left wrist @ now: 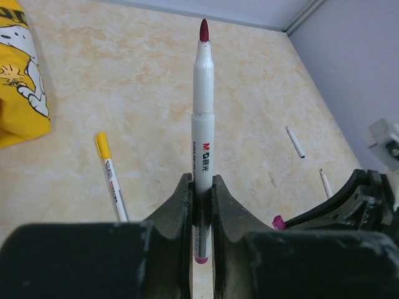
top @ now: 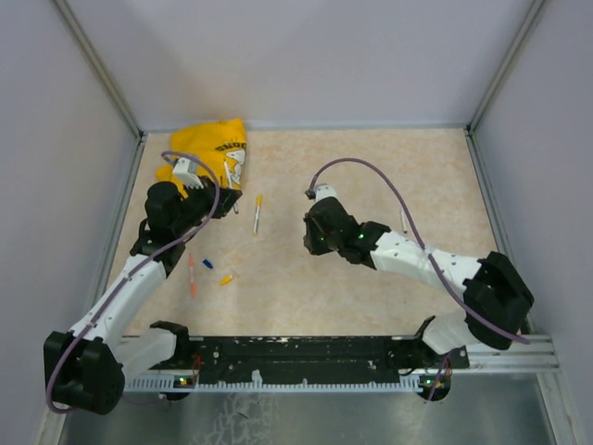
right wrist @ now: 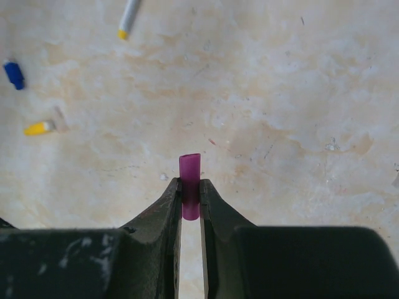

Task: Insert the pens into the pen caps
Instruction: Insert the pen cap onto the pen.

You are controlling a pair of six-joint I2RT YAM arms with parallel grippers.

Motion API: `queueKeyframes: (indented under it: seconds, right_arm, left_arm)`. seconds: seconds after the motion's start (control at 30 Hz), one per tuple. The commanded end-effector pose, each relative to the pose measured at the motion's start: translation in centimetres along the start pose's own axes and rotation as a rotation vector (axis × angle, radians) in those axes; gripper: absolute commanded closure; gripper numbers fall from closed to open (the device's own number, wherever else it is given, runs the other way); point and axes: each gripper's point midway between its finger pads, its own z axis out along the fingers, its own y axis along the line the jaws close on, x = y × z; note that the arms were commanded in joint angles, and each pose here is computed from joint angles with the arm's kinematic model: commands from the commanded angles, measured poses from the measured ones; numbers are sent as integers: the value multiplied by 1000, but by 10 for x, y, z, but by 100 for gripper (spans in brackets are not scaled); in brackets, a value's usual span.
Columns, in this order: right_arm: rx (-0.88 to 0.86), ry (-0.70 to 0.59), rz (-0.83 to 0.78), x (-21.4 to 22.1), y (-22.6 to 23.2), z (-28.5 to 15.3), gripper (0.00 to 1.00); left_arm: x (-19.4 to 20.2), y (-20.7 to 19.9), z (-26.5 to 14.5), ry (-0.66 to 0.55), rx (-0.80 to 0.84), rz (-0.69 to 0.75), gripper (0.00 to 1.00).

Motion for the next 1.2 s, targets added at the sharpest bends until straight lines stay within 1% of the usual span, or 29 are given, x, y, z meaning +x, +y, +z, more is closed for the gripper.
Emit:
queueKeyframes:
  seconds: [0.0, 0.07, 0.17, 0.23, 0.33, 0.4, 0.53, 0.67, 0.77, 0.83, 0.93, 1.17]
  right_arm:
    - [-77, -236, 101, -49, 10, -26, 100]
    - [-97, -321, 149, -60, 9, -37, 100]
    - [-114, -430, 194, -74, 6, -52, 100]
    - [-111, -483, 211, -81, 1, -62, 100]
    - [-124, -539, 204, -87, -1, -75, 100]
    - [-149, -573, 191, -92, 1, -85, 100]
    - [-120, -665, 233, -103, -12, -105, 100]
    - [-81, -716, 280, -113, -32, -120, 100]
    - [-140, -756, 356, -124, -48, -134, 100]
    - [-210, -767, 391, -128, -50, -141, 100]
    - [-307, -816, 397, -135, -44, -159, 100]
    - [-468, -958, 425, -146, -30, -203, 100]
  left_arm:
    - [-18, -21, -8, -82, 102, 4, 100]
    - [-17, -29, -9, -65, 147, 26, 100]
    - [-11, -51, -11, 10, 248, 42, 100]
    - [-8, -64, -10, 40, 260, 68, 100]
    - [-1, -92, -9, 39, 265, 149, 100]
    - [9, -111, -9, 45, 300, 185, 100]
    - [25, -139, -14, 38, 389, 192, 100]
    - [33, -169, -23, 16, 450, 217, 100]
    - [41, -187, -25, 23, 501, 233, 100]
    - [48, -196, -25, 37, 530, 237, 100]
    - [61, -210, -24, 69, 567, 238, 100]
    - [84, -238, -26, 108, 641, 250, 100]
